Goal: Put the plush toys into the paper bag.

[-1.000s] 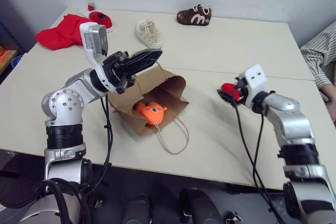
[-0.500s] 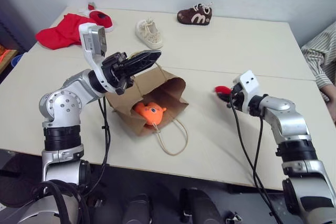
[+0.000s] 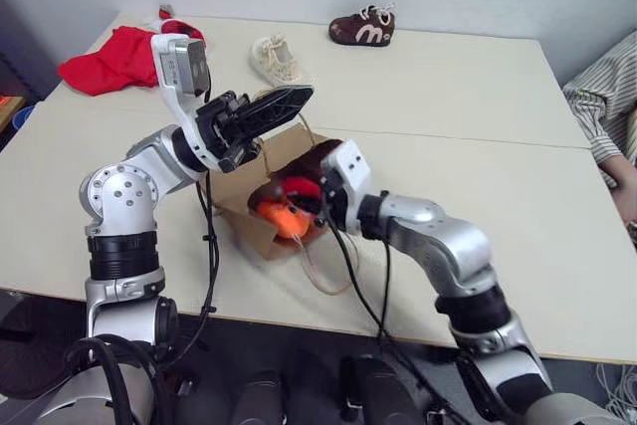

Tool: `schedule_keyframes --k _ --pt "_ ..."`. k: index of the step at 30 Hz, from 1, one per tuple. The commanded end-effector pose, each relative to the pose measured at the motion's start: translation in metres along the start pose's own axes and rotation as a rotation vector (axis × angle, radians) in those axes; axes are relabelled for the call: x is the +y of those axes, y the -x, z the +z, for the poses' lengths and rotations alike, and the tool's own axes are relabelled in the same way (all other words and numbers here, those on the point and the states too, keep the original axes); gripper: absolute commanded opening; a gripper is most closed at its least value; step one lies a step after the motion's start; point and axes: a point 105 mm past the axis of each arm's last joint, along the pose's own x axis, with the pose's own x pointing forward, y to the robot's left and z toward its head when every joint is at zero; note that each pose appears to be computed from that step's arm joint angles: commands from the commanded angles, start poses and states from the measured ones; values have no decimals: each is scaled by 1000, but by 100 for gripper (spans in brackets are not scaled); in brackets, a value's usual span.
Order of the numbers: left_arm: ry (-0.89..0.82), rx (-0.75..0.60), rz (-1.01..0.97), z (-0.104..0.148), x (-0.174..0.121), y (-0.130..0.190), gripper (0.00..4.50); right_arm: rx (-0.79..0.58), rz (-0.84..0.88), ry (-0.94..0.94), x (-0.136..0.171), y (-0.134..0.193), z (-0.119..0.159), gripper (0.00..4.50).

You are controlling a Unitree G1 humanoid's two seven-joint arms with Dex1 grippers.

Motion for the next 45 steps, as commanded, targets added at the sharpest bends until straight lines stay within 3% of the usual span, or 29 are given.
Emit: schedule_keyframes --k 1,6,9,12,18,22,25,28,32,35,39,45 --pt "-25 -9 -65 7 -14 -4 0 -55 -111 54 -22 -13 15 39" --pt "-22 -22 -60 6 -12 -2 0 2 -129 60 -28 -39 1 39" --pt "-34 -37 -57 8 -10 -3 0 22 -76 92 -20 -43 -5 140" --pt "-44 -56 -49 12 -9 -1 0 -20 -63 104 -18 -37 6 249" --pt "-58 -90 -17 16 -6 4 0 35 98 -22 -16 0 8 448" --pt "-63 -103 -4 17 -5 6 0 85 181 -137 -19 31 2 448" --pt "-66 -104 -1 16 -5 6 0 74 421 -187 7 67 3 448" --pt "-69 -98 -1 13 -7 6 0 46 347 -222 -10 91 -13 448" --pt "-69 -91 -2 11 -8 6 0 150 163 -318 -31 103 -49 448" --pt "-68 -83 -3 10 -8 6 0 202 98 -345 -32 94 -64 448" --pt "-68 -82 -3 10 -7 7 0 287 192 -379 -8 83 -78 448" --pt "-94 -90 -3 14 -5 6 0 231 287 -442 11 67 -61 257"
